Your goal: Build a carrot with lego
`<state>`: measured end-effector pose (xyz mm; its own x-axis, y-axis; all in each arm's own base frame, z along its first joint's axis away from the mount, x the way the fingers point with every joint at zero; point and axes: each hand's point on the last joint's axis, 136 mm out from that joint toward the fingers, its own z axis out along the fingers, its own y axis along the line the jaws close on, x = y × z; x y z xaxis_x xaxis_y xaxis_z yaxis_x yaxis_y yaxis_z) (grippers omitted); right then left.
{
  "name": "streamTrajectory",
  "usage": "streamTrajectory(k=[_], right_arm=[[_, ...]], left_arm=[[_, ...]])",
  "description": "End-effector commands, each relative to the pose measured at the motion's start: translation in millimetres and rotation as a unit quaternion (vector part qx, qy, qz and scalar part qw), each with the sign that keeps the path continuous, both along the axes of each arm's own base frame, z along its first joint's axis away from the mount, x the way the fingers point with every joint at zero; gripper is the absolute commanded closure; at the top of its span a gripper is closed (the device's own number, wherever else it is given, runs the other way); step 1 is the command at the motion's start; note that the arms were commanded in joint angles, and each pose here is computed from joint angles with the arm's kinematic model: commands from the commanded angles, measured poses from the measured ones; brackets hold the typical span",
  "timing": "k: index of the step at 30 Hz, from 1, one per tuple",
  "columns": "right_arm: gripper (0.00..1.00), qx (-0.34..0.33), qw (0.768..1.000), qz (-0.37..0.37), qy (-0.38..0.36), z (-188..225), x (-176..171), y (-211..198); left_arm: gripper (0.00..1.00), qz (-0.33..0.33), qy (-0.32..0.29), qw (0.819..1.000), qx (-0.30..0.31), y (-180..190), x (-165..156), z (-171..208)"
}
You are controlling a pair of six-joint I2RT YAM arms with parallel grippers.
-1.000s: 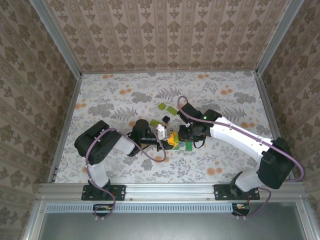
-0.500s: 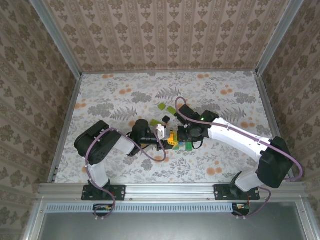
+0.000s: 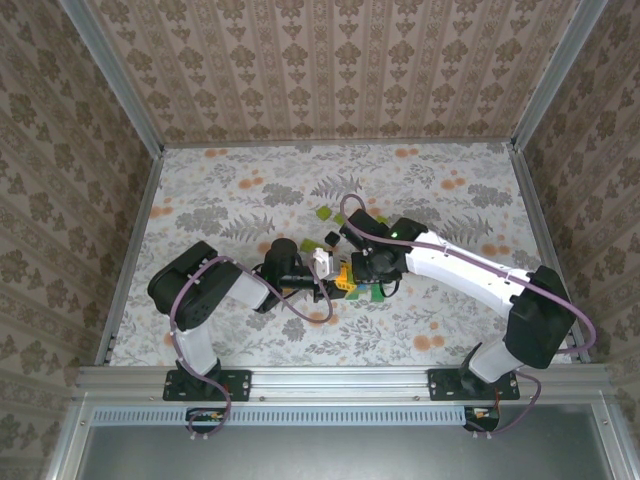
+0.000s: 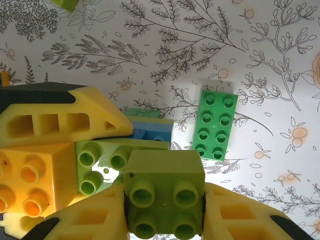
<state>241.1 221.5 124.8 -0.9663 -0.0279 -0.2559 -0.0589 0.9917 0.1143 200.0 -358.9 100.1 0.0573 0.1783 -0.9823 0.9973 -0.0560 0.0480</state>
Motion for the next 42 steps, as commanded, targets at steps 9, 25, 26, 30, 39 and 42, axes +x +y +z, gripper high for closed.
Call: streamTrajectory(k=[9, 25, 26, 30, 39, 42], right_arm=[[0.76, -0.076, 0.991, 0.038, 0.107, -54.9, -29.4, -11.6], [0.75, -0.088, 0.987, 0.049, 0.122, -52.1, -18.2, -16.3], [0.75, -0.087, 0.988, 0.047, 0.122, -52.4, -17.3, -15.5], [0.76, -0.085, 0.988, 0.037, 0.127, -57.4, -16.5, -14.6], [0.76, -0.073, 0.990, 0.002, 0.120, -59.5, -14.9, -20.3], [0.76, -0.073, 0.991, -0.010, 0.115, -57.1, -12.4, -25.5]], left_arm=[[0.81, 0.009, -0.010, 1.000, 0.021, 1.8, -1.8, -9.6], [0.81, 0.011, -0.015, 0.999, 0.029, 0.2, -4.7, -12.3], [0.81, 0.011, -0.017, 0.999, 0.029, -0.1, -4.7, -12.0], [0.82, 0.014, -0.019, 0.999, 0.031, -0.5, -3.7, -12.3], [0.82, 0.014, -0.018, 0.999, 0.031, -1.2, -3.8, -13.5], [0.82, 0.015, -0.018, 0.999, 0.032, -1.0, -3.7, -14.1]])
